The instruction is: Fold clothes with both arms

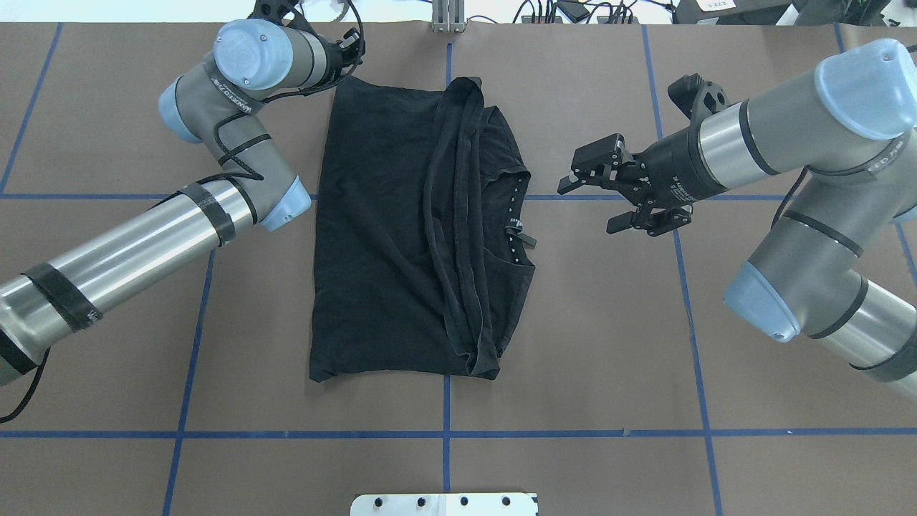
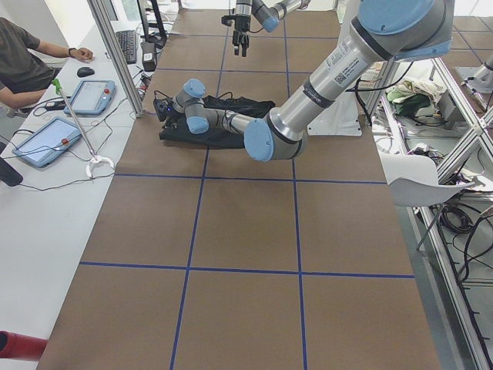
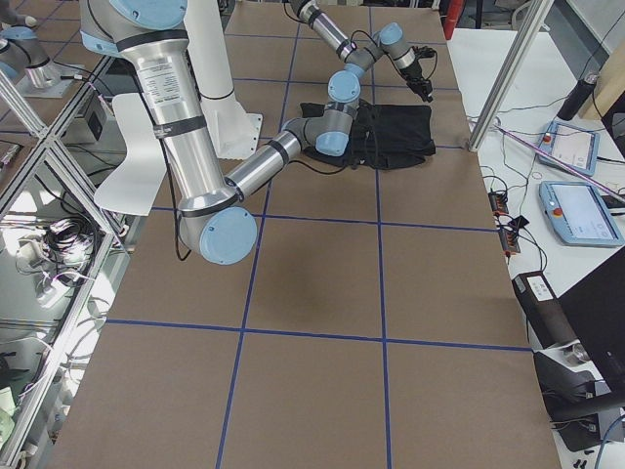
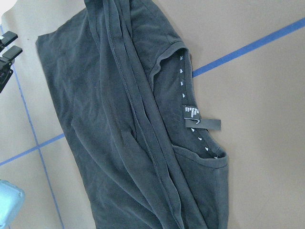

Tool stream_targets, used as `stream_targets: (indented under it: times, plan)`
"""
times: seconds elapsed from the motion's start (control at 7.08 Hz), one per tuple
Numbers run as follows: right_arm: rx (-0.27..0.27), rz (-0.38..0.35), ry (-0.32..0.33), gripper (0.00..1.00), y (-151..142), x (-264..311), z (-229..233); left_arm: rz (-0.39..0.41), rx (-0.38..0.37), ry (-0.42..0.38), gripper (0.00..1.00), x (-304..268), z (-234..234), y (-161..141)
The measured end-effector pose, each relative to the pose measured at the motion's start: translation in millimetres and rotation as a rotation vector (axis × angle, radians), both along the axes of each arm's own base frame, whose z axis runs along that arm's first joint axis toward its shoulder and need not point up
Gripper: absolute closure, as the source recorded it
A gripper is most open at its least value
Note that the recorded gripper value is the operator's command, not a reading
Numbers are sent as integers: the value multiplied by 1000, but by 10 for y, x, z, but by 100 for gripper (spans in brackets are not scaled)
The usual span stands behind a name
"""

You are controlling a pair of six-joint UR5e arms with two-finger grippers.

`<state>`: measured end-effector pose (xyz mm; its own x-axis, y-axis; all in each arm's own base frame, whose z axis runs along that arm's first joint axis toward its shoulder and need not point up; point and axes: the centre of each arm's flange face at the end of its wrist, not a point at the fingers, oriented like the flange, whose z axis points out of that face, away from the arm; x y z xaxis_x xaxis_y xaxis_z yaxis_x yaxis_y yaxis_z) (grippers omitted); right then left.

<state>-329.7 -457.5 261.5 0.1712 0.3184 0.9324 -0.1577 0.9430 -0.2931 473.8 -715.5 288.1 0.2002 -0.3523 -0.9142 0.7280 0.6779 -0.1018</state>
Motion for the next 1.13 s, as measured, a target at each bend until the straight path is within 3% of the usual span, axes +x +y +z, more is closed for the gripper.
stream_targets:
  times: [0.28, 0.42, 0.71, 0.99, 1.13]
  plan:
    - [122, 1, 34, 0, 75, -180, 17, 88, 51, -21, 0, -493, 87, -5]
    - [173, -10, 63, 0, 165, -364, 24, 148, 74, -28, 0, -771, 205, 176]
    - [226, -29, 125, 3, 493, -873, 37, 195, 110, -41, 0, -1177, 291, 586]
    - [296, -58, 211, 12, 903, -1388, 66, 203, 113, -45, 0, -1291, 297, 716]
    - [334, -76, 278, 22, 1061, -1664, -9, 204, 110, -48, 0, -1309, 340, 738]
